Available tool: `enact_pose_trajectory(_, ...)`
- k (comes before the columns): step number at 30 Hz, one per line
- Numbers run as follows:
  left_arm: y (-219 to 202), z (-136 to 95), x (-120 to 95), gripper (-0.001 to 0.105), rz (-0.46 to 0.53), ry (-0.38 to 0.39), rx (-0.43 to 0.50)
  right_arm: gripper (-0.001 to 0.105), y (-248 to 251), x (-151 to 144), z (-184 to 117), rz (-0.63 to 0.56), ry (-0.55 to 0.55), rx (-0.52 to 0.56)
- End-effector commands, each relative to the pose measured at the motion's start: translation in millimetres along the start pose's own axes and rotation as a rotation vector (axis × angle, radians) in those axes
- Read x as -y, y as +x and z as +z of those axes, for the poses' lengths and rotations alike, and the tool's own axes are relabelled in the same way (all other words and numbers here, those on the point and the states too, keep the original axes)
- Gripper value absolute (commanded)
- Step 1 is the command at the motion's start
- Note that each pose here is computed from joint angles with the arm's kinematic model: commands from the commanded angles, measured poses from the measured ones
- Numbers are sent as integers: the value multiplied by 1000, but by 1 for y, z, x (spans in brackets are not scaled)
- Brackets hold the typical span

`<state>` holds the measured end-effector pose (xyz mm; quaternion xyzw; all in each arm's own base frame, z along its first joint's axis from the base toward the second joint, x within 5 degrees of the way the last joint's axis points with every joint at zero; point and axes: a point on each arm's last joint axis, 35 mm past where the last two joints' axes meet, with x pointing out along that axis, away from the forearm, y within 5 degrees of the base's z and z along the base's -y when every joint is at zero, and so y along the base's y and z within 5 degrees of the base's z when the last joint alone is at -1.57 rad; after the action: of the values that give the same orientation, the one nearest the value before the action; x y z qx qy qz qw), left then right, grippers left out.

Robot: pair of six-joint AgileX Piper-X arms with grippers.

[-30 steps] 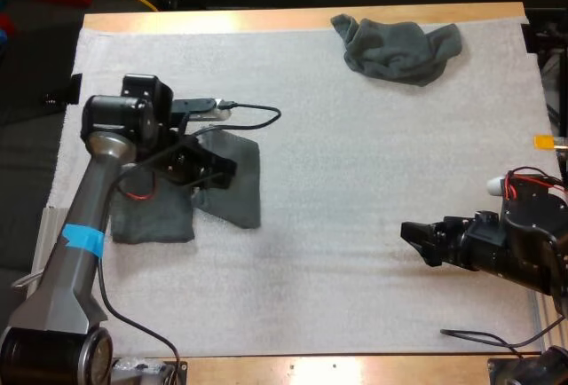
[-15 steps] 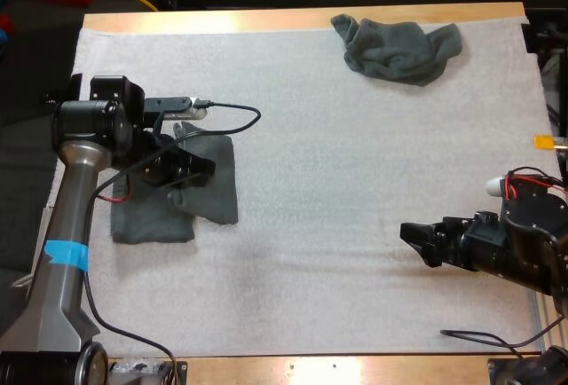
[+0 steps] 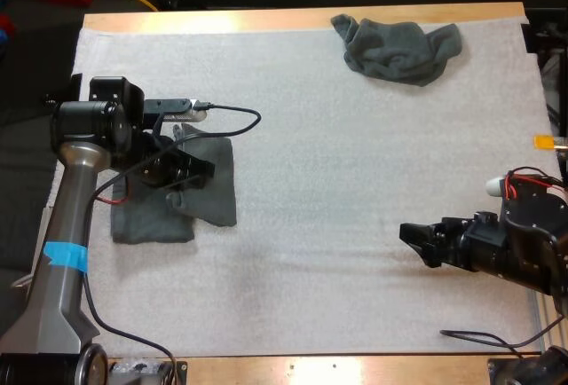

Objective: Pick towel from pile, fold and stack

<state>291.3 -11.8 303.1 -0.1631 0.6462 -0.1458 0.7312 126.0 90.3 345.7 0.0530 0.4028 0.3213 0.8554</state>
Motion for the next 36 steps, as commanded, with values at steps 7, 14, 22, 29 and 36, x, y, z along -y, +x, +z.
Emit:
enact_pose_trajectory(7, -5, -2, 0, 0, 69, 27, 9, 74, -4, -4, 1, 76, -9, 1)
enact_pose_trajectory(14, -13, -1, -18, 0, 135, -28, 33, 74, -4, -4, 1, 76, -9, 1)
enact_pose_trajectory(22, -23, -4, -49, 0, 141, -130, 70, 74, -4, -4, 1, 76, -9, 1)
enact_pose_trajectory(29, -6, -7, -58, 0, 87, -140, 70, 74, -4, -4, 1, 76, -9, 1)
enact_pose_trajectory(36, 7, -3, -66, 0, 86, -134, 60, 74, -4, -4, 1, 76, -9, 1)
